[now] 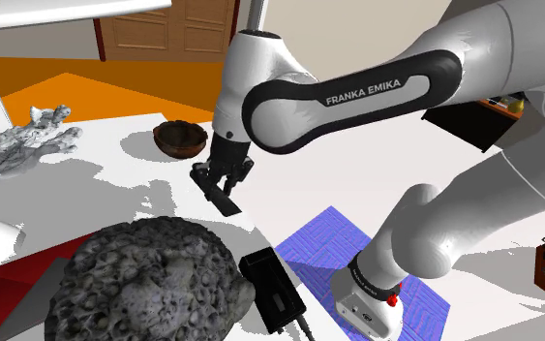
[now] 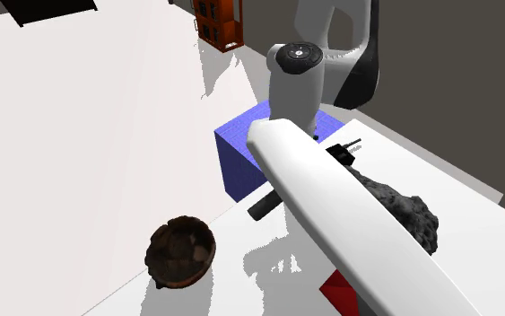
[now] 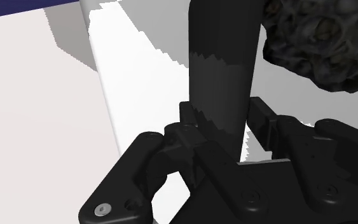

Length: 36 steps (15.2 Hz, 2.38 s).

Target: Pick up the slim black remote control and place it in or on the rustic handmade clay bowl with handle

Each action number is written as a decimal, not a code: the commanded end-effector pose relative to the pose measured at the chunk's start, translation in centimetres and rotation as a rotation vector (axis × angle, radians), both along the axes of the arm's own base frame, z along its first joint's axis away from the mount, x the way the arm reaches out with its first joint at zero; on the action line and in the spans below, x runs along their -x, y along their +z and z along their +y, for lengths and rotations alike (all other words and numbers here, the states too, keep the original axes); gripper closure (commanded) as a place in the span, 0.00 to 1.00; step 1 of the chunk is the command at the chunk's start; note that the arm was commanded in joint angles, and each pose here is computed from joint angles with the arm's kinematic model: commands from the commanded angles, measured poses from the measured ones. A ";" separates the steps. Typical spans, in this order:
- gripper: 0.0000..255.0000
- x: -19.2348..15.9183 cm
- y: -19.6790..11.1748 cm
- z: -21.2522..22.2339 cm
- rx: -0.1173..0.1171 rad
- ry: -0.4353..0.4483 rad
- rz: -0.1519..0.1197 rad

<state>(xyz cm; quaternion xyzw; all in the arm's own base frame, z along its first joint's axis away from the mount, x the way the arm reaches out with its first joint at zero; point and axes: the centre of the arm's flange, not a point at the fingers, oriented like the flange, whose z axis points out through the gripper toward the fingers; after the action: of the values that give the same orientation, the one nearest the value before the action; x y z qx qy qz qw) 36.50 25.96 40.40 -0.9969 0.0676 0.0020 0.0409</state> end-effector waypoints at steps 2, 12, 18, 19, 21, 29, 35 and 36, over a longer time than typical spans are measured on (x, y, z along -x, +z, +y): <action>1.00 0.1 1.6 0.0 0.000 0.000 0.000; 1.00 0.1 6.9 0.0 0.000 0.000 0.000; 1.00 -3.8 8.2 -0.6 0.000 0.000 0.000; 1.00 -5.1 8.2 -0.8 0.000 0.000 0.000; 1.00 -7.7 8.1 -1.3 0.000 0.000 0.000; 1.00 -18.1 7.7 -3.0 0.000 0.000 0.000; 1.00 -25.9 7.4 -4.3 0.000 0.000 0.000; 1.00 -27.2 7.4 -4.5 0.000 0.000 0.000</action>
<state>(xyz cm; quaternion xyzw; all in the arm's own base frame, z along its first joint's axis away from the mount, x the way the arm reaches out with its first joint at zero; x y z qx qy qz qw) 62.55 21.48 48.12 -0.9967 0.0695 -0.0011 0.0423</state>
